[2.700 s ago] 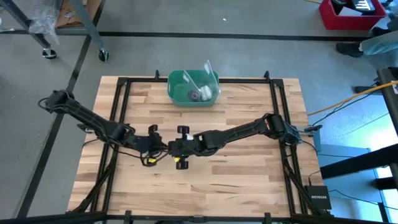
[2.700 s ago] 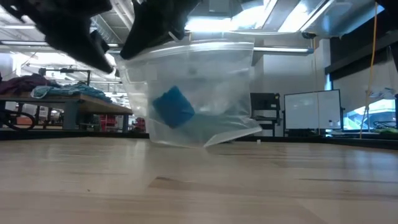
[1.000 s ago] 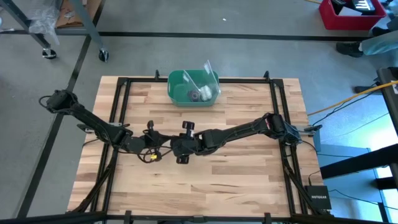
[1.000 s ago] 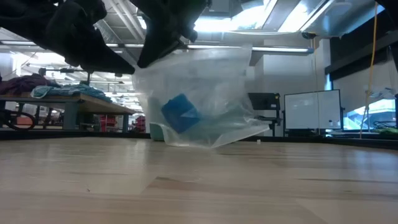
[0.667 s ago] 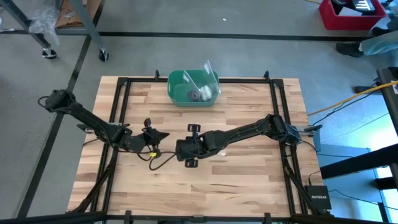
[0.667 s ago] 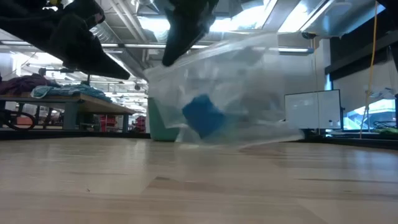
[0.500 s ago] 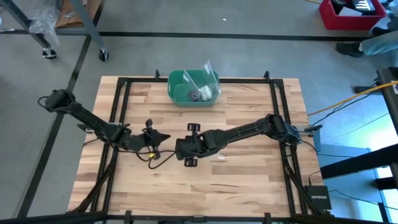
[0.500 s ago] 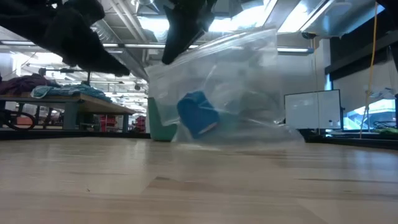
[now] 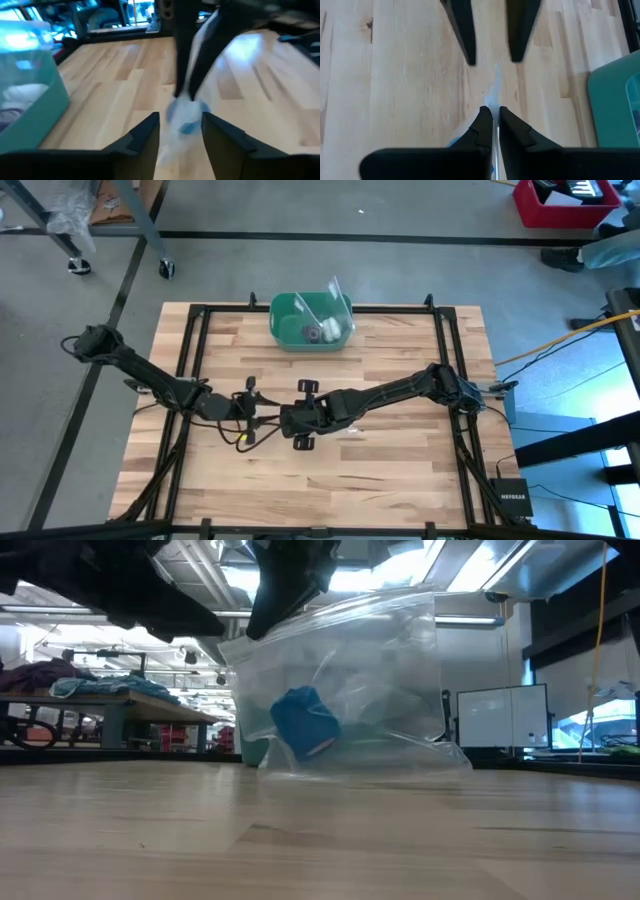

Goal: Roll bandage
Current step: Close the transparent zip bag

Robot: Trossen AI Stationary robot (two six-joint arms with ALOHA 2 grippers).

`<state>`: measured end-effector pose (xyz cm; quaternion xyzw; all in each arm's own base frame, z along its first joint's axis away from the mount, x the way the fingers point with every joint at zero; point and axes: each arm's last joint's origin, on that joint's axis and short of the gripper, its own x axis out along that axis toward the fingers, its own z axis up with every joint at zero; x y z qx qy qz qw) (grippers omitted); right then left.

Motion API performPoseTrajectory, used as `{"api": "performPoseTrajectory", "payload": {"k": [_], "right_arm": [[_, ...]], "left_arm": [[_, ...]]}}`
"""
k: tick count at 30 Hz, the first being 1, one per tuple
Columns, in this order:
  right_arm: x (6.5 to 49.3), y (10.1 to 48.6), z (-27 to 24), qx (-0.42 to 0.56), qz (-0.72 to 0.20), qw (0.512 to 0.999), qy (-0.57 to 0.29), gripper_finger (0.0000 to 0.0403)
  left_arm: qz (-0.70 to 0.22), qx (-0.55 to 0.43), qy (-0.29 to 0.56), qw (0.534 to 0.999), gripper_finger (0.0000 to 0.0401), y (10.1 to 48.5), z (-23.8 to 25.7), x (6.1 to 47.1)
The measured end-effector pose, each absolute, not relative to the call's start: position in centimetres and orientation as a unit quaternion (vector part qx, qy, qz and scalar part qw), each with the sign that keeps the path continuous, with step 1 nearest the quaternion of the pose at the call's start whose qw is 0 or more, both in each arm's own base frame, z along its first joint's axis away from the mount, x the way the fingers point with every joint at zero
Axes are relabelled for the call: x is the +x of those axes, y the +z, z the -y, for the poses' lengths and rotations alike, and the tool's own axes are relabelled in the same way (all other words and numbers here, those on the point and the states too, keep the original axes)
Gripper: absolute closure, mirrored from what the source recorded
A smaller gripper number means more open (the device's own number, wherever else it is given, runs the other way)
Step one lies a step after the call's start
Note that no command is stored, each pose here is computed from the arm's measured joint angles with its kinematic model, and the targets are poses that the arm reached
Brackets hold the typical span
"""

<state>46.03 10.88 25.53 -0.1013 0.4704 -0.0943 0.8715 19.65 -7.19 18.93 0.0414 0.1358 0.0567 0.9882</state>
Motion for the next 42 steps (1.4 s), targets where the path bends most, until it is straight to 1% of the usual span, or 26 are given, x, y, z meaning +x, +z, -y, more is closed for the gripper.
{"api": "performPoseTrajectory", "payload": {"k": [4, 9, 14, 18, 22, 32, 38, 42], "right_arm": [[46.0, 25.5, -10.9, -0.106, -0.471, 0.871, -0.092, 0.0384], [46.0, 25.5, -10.8, -0.106, -0.471, 0.871, -0.092, 0.0384], [46.0, 25.5, -10.8, -0.107, -0.471, 0.871, -0.092, 0.0384], [46.0, 25.5, -10.8, -0.107, -0.471, 0.871, -0.092, 0.0384], [46.0, 25.5, -10.8, -0.107, -0.471, 0.871, -0.092, 0.0384], [46.0, 25.5, -10.8, -0.109, -0.472, 0.870, -0.095, 0.0384], [46.0, 25.5, -10.8, -0.109, -0.471, 0.870, -0.094, 0.0384], [46.0, 25.5, -10.7, -0.112, -0.473, 0.868, -0.099, 0.0384]], "left_arm": [[-0.133, 0.053, 0.068, 0.987, 0.0248, 18.5, 6.8, 20.4], [-0.149, 0.068, 0.055, 0.985, 0.0246, 17.4, 6.7, 21.3], [-0.130, 0.073, 0.041, 0.988, 0.0251, 17.2, 7.0, 21.8], [-0.126, 0.084, 0.039, 0.988, 0.0271, 17.3, 7.0, 21.9], [-0.127, 0.088, 0.040, 0.987, 0.0299, 17.3, 6.9, 21.9], [-0.131, 0.081, 0.055, 0.987, 0.0391, 17.2, 6.3, 22.1], [-0.142, 0.086, 0.062, 0.984, 0.0398, 17.1, 6.1, 22.0], [-0.153, 0.095, 0.084, 0.980, 0.0399, 16.9, 6.0, 21.9]]}}
